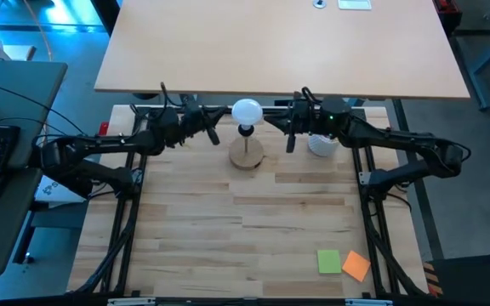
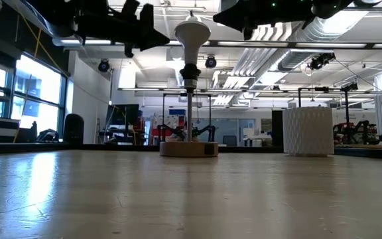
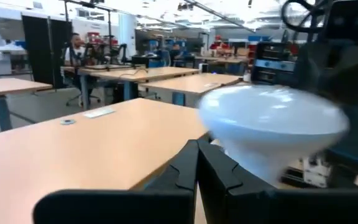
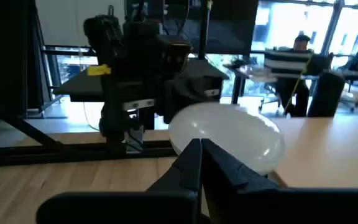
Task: Screw lightbulb
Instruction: Remove the white lightbulb from the desk lamp
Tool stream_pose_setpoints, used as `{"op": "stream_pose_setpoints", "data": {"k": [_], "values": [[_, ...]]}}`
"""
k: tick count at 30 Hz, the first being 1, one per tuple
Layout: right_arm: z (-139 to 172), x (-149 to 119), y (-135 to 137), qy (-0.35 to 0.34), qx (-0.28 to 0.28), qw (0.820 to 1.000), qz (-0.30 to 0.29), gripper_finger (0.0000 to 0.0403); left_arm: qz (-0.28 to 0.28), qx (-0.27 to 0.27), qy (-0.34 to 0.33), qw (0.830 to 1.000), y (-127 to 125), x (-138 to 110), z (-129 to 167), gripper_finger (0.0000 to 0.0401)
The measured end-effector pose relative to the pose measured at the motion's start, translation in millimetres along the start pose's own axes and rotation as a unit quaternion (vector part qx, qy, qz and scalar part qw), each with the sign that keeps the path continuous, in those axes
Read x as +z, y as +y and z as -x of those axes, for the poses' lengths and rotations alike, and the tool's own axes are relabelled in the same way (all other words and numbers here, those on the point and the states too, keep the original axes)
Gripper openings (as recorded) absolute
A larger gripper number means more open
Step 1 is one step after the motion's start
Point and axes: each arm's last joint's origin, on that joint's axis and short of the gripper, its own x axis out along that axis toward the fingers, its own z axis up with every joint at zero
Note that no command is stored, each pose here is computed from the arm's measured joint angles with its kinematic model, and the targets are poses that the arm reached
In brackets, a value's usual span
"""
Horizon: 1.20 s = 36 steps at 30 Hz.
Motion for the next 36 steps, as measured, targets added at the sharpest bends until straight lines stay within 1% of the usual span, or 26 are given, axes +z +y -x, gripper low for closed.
{"op": "stream_pose_setpoints", "data": {"k": [2,3,6,8,10,13,14,18,21,22,24,28,31,34,36], "values": [[-3.4,-2.5,2.6,0.003,-0.002,1.0,-0.003,0.0,0.003,-0.006,-0.008,1.0,6.4,-1.8,-3.9,0.0],[-4.6,-3.7,3.0,0.007,-0.01,1.0,-0.004,0.0,0.008,-0.018,-0.017,1.0,8.4,-1.8,-5.7,0.0],[-10.0,-9.5,1.2,0.015,-0.034,0.999,-0.007,0.0,0.024,-0.077,-0.049,0.996,8.4,-0.4,-9.6,0.0],[-12.8,-12.4,-2.5,0.015,-0.045,0.999,-0.009,0.0,0.031,-0.106,-0.056,0.992,4.4,-1.4,-10.9,0.0],[-15.5,-15.3,-8.3,0.011,-0.064,0.998,-0.008,0.0,0.038,-0.123,-0.059,0.99,-1.1,-1.2,-10.3,0.0],[-20.3,-21.5,-18.6,0.009,-0.097,0.995,-0.009,0.0,0.049,-0.172,-0.058,0.982,-13.8,0.4,-8.0,0.0],[-21.8,-23.7,-20.9,0.008,-0.102,0.995,-0.008,0.0,0.05,-0.181,-0.054,0.981,-16.9,-0.5,-7.3,0.0],[-22.0,-23.3,-34.3,-0.019,-0.128,0.992,-0.002,0.0,0.051,-0.186,-0.065,0.979,-25.0,2.9,-4.6,0.0],[-19.7,-24.5,-43.3,-0.017,-0.147,0.989,0.008,0.0,0.052,-0.197,-0.053,0.978,-31.1,1.0,-3.2,0.0],[-17.6,-22.7,-44.5,-0.018,-0.148,0.989,0.009,0.0,0.052,-0.194,-0.048,0.978,-31.1,1.8,-2.0,0.0],[-11.0,-15.5,-44.7,-0.025,-0.149,0.988,0.012,0.0,0.049,-0.17,-0.043,0.983,-28.5,5.5,1.4,0.0],[5.6,1.2,-39.4,-0.029,-0.147,0.988,0.026,0.0,0.018,-0.094,-0.009,0.995,-17.3,10.0,9.8,0.0],[13.0,7.8,-29.0,-0.02,-0.115,0.993,0.028,0.0,-0.013,-0.047,0.003,0.999,-6.2,12.7,13.7,0.0],[12.2,5.0,-19.8,-0.003,-0.054,0.998,0.025,0.0,-0.019,-0.023,0.009,1.0,6.9,11.6,11.8,0.0],[10.7,-1.1,-12.7,0.004,-0.023,0.999,0.023,0.0,-0.021,-0.012,0.007,1.0,16.2,10.4,9.2,0.0]]}}
